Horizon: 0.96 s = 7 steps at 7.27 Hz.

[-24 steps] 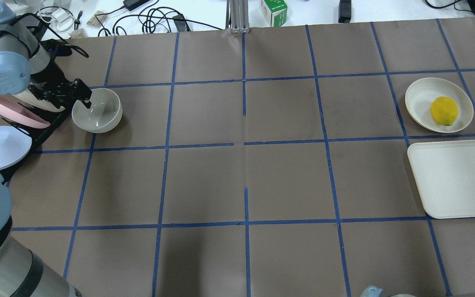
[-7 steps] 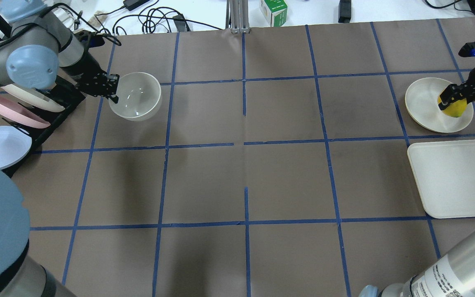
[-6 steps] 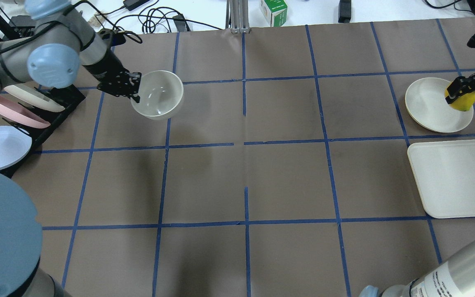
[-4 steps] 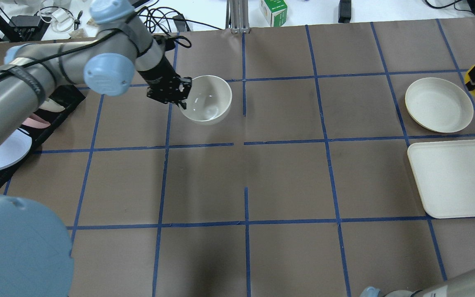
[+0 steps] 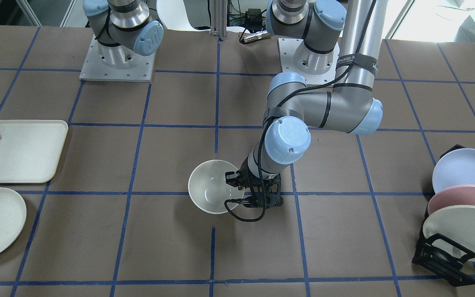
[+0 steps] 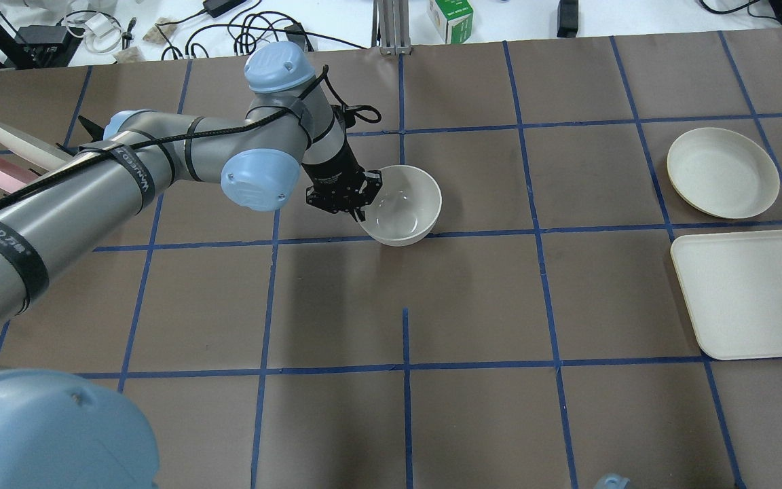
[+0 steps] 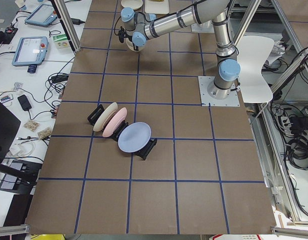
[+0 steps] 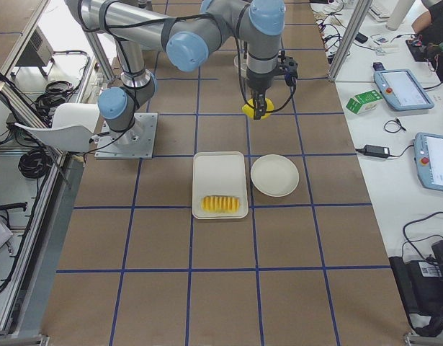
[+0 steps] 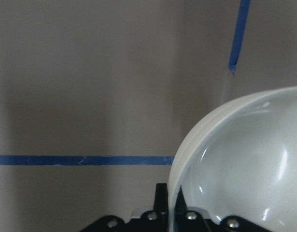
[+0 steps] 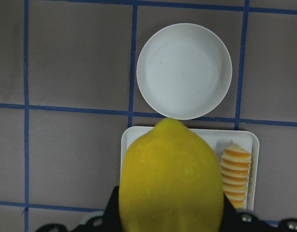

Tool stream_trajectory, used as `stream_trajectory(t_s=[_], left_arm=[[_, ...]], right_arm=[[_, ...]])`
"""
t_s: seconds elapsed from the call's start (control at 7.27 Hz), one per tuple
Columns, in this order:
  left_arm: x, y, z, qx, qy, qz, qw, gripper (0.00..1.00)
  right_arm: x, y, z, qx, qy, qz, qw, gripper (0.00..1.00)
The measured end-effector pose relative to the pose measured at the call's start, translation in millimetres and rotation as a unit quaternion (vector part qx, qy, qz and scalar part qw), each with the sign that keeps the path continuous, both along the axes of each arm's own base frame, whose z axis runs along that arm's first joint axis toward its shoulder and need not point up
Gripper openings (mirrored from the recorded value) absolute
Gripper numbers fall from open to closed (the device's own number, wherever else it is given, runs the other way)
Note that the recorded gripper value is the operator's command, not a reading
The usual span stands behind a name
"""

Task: Place bowl and put lemon in it

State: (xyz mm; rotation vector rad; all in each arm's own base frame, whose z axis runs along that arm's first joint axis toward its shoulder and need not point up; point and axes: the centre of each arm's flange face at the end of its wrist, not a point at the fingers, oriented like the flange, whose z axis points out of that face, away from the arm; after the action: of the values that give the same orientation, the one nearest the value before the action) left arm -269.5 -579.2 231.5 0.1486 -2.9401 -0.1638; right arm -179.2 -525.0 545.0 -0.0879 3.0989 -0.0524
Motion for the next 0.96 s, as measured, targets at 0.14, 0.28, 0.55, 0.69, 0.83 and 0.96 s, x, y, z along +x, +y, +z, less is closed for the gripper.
stream_trajectory(t_s=[0.14,0.28,0.55,0.69,0.83,0.96], left_arm=[[0,0,-6,-0.002,0.0,-0.001,1.0,0.5],[0,-2,-15,-0.003,-0.004,-0.002,1.0,0.99],[-1,-5,-17,-0.018,-0.015,-0.006,0.9997,1.0],[-3,-5,-2,-0.034,-0.013,-0.009,0.9993,1.0],[0,-7,22,-0.052,-0.011,-0.014,0.9985,1.0],[15,-10,51,-0.065,-0.014,-0.03,0.9973,1.0]], right_arm=[[16,-4,2,0.007,-0.006,-0.005,0.9999,0.12],[52,-15,0,0.014,-0.007,-0.009,0.9998,0.12],[163,-30,-1,0.022,-0.008,-0.018,0.9996,0.1],[224,-31,-3,0.026,-0.007,-0.029,0.9992,0.09],[277,-28,-8,0.031,-0.007,-0.04,0.9987,0.1],[322,-22,-10,0.03,-0.006,-0.053,0.9981,0.1]])
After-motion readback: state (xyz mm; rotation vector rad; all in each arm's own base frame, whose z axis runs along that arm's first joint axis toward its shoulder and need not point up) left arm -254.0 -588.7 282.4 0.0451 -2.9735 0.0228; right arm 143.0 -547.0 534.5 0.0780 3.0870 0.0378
